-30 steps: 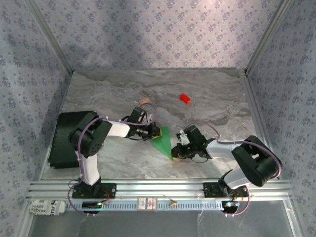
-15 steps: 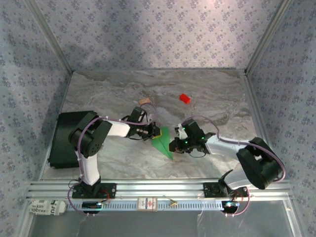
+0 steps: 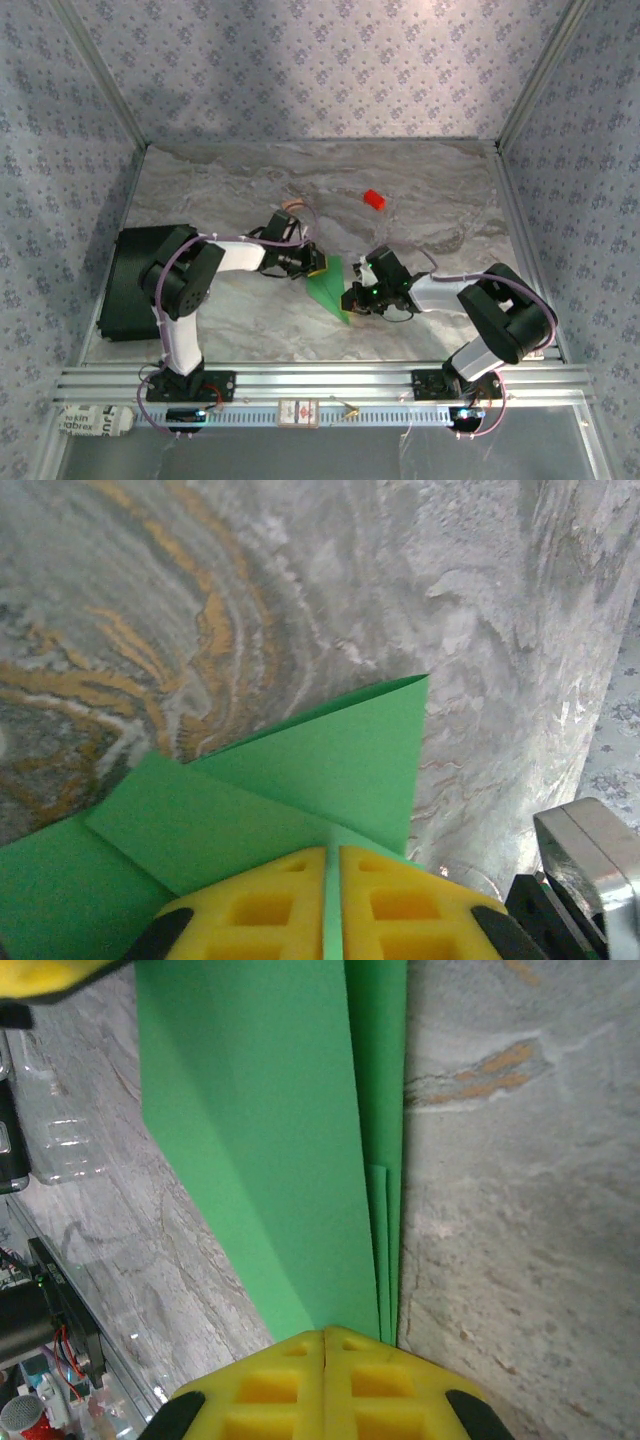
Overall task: Fold a paper plane with a square sheet of paper (pick it up from the middle)
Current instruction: Fourth fold the wing at the center of the table.
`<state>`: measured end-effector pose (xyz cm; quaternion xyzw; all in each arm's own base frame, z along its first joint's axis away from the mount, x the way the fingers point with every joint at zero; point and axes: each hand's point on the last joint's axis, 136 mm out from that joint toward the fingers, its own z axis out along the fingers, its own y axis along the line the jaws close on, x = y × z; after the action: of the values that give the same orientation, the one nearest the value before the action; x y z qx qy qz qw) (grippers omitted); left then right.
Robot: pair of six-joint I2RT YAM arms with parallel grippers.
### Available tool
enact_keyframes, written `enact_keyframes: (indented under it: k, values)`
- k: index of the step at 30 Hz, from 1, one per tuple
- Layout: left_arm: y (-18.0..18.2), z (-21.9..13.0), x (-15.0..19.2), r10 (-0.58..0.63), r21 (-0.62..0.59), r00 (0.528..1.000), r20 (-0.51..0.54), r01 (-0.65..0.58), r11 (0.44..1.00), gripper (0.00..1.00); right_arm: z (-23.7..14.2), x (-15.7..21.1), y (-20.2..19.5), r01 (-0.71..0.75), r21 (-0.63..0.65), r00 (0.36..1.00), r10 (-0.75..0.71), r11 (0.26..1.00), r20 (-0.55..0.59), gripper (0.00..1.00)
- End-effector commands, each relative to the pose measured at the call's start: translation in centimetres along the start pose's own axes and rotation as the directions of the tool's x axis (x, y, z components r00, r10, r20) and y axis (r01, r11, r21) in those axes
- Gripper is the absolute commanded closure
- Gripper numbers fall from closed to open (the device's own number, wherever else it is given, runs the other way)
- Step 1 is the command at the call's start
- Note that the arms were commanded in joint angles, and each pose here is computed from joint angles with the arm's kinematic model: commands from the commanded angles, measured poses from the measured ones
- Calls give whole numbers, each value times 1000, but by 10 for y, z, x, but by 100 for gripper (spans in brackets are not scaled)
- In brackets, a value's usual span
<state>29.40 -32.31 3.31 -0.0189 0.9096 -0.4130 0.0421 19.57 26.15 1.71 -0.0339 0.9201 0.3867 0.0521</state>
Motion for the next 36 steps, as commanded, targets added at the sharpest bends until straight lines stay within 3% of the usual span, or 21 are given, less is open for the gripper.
enact_keyframes:
  k: [1,6,16,27,36]
  values:
    - [-34,-19,1,92,5,996,21,-93,996,88,5,26,-45,-85,166,994,95,982,-54,100]
    - [-40,-16,26,102,18,995,-13,-102,995,99,5,25,-46,-88,173,994,97,981,-48,100]
    - [-26,17,73,49,46,991,-125,-44,998,100,4,28,-49,-88,179,994,99,980,-51,100]
    - [2,26,86,42,-6,987,-157,-44,999,100,6,31,-53,-91,183,993,104,979,-61,100]
    - [30,21,70,48,-125,996,-81,-58,990,100,7,35,-57,-95,192,992,110,977,-68,100]
